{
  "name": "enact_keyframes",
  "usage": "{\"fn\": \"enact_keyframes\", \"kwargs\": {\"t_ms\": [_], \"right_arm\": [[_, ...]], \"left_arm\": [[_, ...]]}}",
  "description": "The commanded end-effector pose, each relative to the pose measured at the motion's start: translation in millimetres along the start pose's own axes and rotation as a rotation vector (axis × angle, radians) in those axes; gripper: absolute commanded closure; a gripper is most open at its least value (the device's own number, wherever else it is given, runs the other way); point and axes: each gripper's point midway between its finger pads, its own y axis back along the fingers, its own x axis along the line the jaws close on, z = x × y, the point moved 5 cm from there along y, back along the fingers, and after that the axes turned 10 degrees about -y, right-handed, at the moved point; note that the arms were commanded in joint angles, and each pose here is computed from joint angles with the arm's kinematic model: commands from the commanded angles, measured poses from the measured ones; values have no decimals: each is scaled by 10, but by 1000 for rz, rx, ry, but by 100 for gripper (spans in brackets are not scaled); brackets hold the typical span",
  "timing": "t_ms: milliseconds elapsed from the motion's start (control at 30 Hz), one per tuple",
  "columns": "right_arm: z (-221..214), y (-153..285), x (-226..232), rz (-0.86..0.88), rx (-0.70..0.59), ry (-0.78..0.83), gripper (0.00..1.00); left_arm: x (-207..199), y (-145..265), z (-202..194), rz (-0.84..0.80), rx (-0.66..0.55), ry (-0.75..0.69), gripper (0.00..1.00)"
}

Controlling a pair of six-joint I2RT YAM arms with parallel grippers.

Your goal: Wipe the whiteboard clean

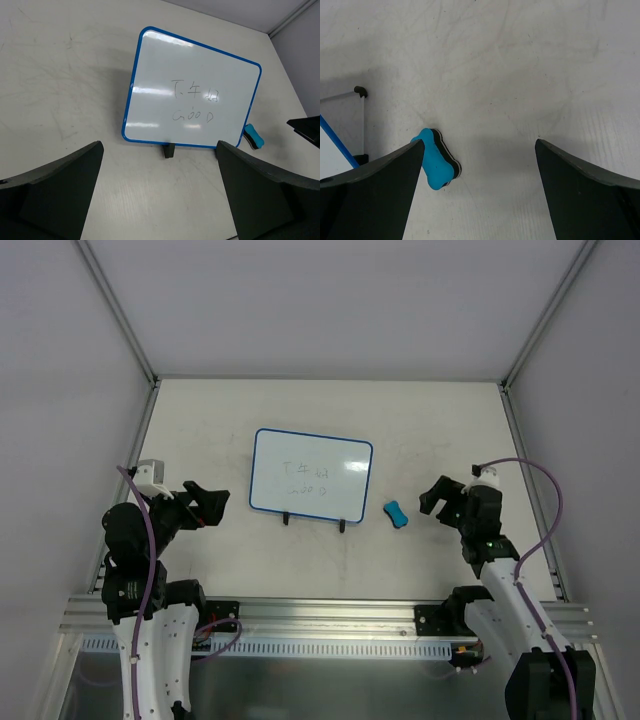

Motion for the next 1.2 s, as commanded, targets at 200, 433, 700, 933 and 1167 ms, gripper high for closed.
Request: {"fn": "enact_keyframes", "kwargs": {"t_ms": [200, 433, 700, 933, 1167], "right_arm": [[75, 36, 83, 56, -50, 11, 1], [36, 33, 179, 101, -24, 43, 1], [-127, 151, 418, 101, 113, 175, 1], [-272, 161, 539, 57, 224, 281, 12], [-431, 25, 594, -16, 328, 419, 14]], "left_arm": [[-23, 3, 61, -21, -21, -26, 1], [-25, 7, 73, -20, -27, -29, 1], [-31, 15, 72, -23, -31, -31, 1], [-27, 16, 73, -19, -34, -29, 1], [-40, 41, 74, -21, -48, -38, 1]]}}
